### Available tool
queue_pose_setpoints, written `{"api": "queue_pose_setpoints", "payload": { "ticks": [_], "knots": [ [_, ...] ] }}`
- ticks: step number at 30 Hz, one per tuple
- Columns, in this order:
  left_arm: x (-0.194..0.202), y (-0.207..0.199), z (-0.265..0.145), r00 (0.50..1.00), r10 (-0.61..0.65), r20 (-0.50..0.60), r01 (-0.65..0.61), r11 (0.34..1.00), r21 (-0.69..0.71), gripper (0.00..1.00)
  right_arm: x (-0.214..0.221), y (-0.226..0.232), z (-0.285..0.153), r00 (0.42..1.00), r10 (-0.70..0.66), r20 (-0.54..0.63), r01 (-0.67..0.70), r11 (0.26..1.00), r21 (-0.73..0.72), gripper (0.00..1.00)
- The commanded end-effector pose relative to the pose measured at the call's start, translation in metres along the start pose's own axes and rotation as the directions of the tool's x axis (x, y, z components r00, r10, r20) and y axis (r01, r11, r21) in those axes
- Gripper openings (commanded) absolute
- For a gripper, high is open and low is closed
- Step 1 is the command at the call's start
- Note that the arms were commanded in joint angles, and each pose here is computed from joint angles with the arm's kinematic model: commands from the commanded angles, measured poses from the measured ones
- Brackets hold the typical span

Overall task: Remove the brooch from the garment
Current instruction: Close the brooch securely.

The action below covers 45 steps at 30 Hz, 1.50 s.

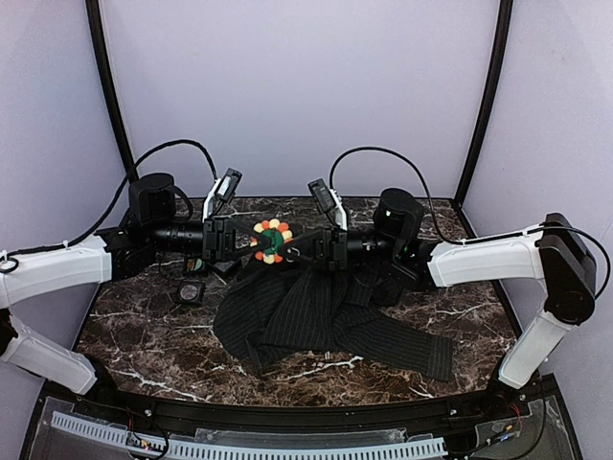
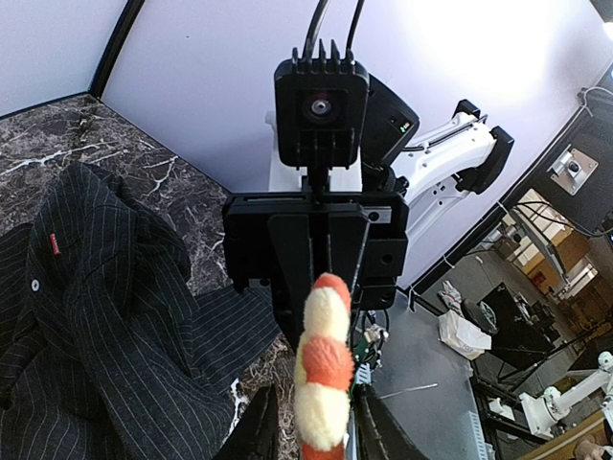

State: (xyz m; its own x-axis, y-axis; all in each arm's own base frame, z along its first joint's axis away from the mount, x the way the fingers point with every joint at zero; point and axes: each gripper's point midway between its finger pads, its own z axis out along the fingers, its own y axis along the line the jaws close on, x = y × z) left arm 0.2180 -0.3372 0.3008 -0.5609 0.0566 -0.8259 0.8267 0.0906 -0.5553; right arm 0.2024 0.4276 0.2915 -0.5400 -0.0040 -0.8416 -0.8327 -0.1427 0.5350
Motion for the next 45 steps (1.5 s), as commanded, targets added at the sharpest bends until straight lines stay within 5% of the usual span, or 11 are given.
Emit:
{"api": "queue_pose_setpoints", "payload": {
  "ticks": [1,16,24,27,33,45],
  "knots": [
    [0.0,-0.002,-0.001,1.0,0.006,0.004,-0.006,1.0,0.012,0.26,-0.001,-0.001,0.003,1.0,-0.002,-0.004,0.002,1.0,-0.012,0.0],
    [0.0,-0.005,-0.001,1.0,0.013,0.005,-0.014,0.999,0.029,0.01,-0.001,-0.001,0.004,1.0,-0.004,-0.012,0.004,1.0,-0.013,0.0],
    [-0.001,-0.007,-0.001,1.0,0.013,0.009,-0.014,0.999,0.04,0.01,0.003,-0.006,0.001,0.996,-0.067,-0.059,0.072,0.994,0.086,0.51],
    [-0.001,-0.009,-0.001,1.0,0.015,0.009,-0.015,0.999,0.049,0.01,0.005,-0.013,-0.003,0.994,-0.089,-0.071,0.099,0.982,0.162,0.61],
    [-0.001,-0.01,-0.002,1.0,0.016,0.01,-0.017,0.998,0.054,0.01,0.008,-0.026,-0.011,0.99,-0.12,-0.068,0.134,0.953,0.272,0.67],
    [0.0,-0.009,-0.001,1.0,0.009,0.007,-0.009,0.999,0.053,0.01,0.016,-0.022,0.005,0.984,-0.139,-0.11,0.162,0.956,0.244,0.69]
  ]
}}
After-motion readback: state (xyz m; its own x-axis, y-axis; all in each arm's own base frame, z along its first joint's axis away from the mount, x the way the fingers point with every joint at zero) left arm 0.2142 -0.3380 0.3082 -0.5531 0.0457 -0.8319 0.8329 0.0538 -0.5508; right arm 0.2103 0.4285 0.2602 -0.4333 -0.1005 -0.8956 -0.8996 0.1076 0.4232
